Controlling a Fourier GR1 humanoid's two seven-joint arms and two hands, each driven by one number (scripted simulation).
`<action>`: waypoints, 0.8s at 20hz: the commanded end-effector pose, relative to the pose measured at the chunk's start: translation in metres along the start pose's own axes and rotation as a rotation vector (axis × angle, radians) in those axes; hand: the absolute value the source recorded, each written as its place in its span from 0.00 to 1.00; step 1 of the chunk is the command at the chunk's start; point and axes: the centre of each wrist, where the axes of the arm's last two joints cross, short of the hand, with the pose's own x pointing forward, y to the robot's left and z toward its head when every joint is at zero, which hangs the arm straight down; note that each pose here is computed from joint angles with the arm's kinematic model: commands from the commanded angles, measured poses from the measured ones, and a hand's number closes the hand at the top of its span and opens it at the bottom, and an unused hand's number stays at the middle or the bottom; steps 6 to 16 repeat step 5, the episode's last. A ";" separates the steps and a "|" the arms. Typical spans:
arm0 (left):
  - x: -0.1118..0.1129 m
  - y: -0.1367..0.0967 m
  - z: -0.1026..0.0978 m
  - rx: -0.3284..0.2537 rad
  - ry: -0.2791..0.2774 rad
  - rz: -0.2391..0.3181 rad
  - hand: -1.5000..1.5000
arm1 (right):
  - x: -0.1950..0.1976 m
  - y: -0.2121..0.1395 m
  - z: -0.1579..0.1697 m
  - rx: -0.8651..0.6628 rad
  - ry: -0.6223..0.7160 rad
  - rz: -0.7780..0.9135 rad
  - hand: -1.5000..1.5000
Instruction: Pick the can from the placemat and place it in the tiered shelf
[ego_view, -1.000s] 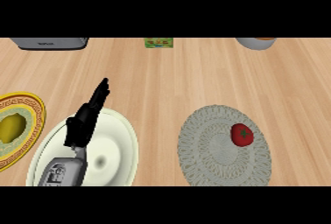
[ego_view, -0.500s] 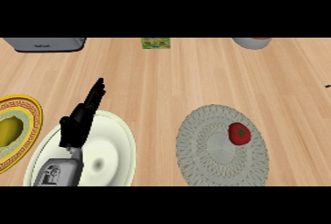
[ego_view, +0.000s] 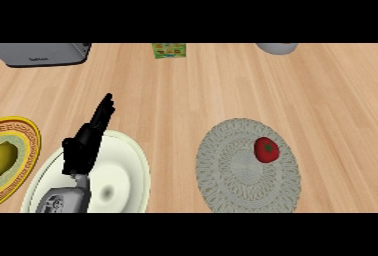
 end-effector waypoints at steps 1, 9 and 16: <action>-0.009 0.016 0.005 0.041 0.023 0.002 0.50 | -0.022 -0.041 -0.002 0.063 0.049 0.138 0.00; -0.010 0.015 0.005 0.018 -0.006 0.009 0.50 | -0.035 -0.084 0.000 0.090 0.054 0.095 0.00; -0.010 0.015 0.005 0.018 -0.006 0.009 0.50 | -0.035 -0.084 0.000 0.090 0.054 0.095 0.00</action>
